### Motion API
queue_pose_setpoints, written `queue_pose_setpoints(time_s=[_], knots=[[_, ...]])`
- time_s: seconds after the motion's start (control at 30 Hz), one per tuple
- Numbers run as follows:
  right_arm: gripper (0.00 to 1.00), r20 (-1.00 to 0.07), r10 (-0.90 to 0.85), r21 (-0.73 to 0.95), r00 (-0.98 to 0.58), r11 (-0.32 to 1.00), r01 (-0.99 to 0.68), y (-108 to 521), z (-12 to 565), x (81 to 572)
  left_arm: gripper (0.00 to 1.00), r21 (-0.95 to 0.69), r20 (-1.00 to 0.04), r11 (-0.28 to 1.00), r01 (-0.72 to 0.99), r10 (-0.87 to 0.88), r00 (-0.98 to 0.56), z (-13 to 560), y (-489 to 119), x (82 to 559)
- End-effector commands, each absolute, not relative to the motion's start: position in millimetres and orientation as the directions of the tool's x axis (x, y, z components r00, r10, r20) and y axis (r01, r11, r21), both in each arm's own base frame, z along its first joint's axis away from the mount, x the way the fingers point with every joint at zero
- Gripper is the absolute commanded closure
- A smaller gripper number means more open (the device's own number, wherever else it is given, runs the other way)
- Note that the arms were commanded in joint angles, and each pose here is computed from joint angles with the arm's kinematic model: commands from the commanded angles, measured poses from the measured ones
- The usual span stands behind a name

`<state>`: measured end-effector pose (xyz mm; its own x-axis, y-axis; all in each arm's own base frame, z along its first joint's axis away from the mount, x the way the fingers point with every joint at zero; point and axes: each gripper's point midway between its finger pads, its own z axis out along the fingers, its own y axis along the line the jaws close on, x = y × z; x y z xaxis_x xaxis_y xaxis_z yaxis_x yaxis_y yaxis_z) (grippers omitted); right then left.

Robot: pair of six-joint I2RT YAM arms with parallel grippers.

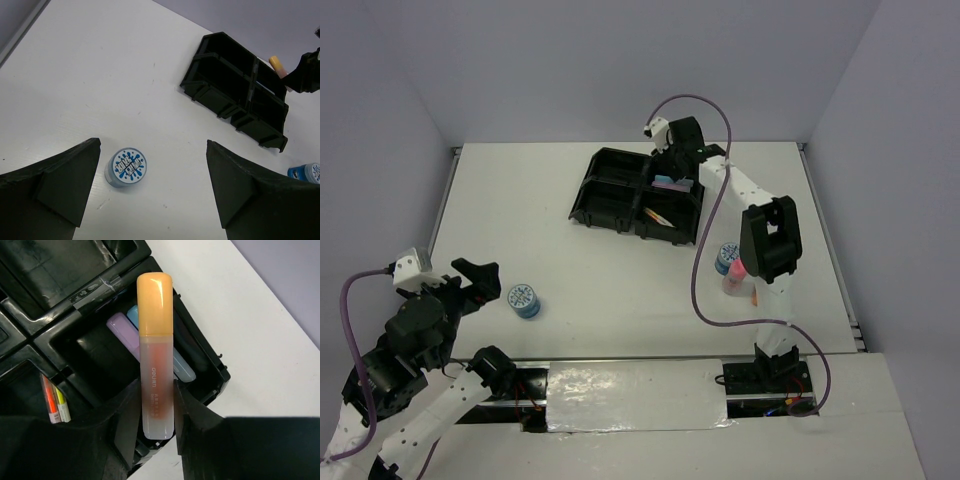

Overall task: Sort the stationery into containers
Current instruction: Place the stationery in the storage box, then pick up the stationery from the center of the board.

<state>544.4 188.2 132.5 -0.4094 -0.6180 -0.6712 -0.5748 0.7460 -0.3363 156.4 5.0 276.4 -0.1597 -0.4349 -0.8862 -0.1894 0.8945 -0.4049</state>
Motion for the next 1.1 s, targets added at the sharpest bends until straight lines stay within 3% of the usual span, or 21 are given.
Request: queue_pose_setpoints(time_s=[0.0, 0.03, 0.1, 0.17, 0.33, 0.4, 0.43, 0.5, 0.53, 0.6, 0.7, 0.8, 0.93, 1.07], knots=[[0.60, -0.752, -0.544, -0.313, -0.372, 0.792, -0.525, 187.3, 170.2, 554.2, 0.01, -0.415, -0.891, 0.894, -0.169, -0.438, -0.124, 286.2, 4.9, 158.6], [0.49, -0.761, -0.534, -0.293, -0.368, 0.790, -0.538, 190.9, 169.4, 552.6, 0.01, -0.414, -0.891, 0.894, -0.169, -0.436, -0.124, 286.3, 4.7, 158.9], [0.43, -0.767, -0.517, -0.272, -0.379, 0.798, -0.537, 192.3, 170.0, 552.1, 0.01, -0.411, -0.892, 0.896, -0.170, -0.434, -0.128, 285.8, 4.0, 159.5], [0.30, -0.766, -0.511, -0.255, -0.389, 0.798, -0.547, 196.3, 172.3, 550.4, 0.01, -0.409, -0.892, 0.896, -0.171, -0.432, -0.130, 285.3, 3.9, 159.6], [0.28, -0.800, -0.434, -0.222, -0.413, 0.855, -0.469, 189.3, 199.5, 547.6, 0.01, -0.411, -0.892, 0.895, -0.171, -0.434, -0.127, 285.7, 4.5, 159.2], [0.27, -0.881, -0.237, -0.141, -0.410, 0.958, -0.252, 164.7, 258.3, 534.6, 0.01, -0.413, -0.891, 0.894, -0.172, -0.436, -0.125, 285.9, 4.8, 159.0], [0.01, -0.877, -0.176, -0.104, -0.447, 0.978, -0.181, 152.6, 247.5, 516.1, 0.01, -0.413, -0.891, 0.894, -0.171, -0.436, -0.126, 285.9, 4.6, 159.0], [0.00, -0.951, 0.081, 0.070, -0.297, 0.996, 0.048, 116.0, 321.6, 474.2, 0.01, -0.414, -0.891, 0.893, -0.178, -0.437, -0.125, 286.0, 5.6, 158.9], [0.00, -0.940, 0.124, 0.091, -0.319, 0.989, 0.116, 101.1, 301.0, 452.3, 0.01, -0.414, -0.890, 0.892, -0.179, -0.438, -0.127, 285.8, 5.6, 158.8], [0.00, -0.945, 0.266, 0.215, -0.189, 0.943, 0.254, 65.3, 335.1, 402.0, 0.01, -0.411, -0.890, 0.894, -0.177, -0.436, -0.134, 284.8, 4.4, 159.3], [0.00, -0.933, 0.284, 0.193, -0.220, 0.913, 0.358, 33.3, 295.3, 354.2, 0.01, -0.403, -0.894, 0.900, -0.165, -0.425, -0.140, 284.8, 1.1, 161.3], [0.00, -0.888, 0.276, 0.088, -0.369, 0.888, 0.452, -1.3, 233.2, 323.7, 0.01, -0.390, -0.898, 0.907, -0.161, -0.413, -0.154, 283.7, -1.7, 163.7], [0.02, -0.816, 0.411, 0.251, -0.405, 0.885, 0.393, -18.1, 189.0, 301.1, 0.01, -0.386, -0.898, 0.910, -0.151, -0.408, -0.163, 283.1, -4.2, 164.2], [0.06, -0.741, 0.447, 0.275, -0.502, 0.883, 0.380, -5.3, 147.1, 288.1, 0.01, -0.406, -0.894, 0.903, -0.142, -0.425, -0.142, 286.4, -1.8, 160.7]])
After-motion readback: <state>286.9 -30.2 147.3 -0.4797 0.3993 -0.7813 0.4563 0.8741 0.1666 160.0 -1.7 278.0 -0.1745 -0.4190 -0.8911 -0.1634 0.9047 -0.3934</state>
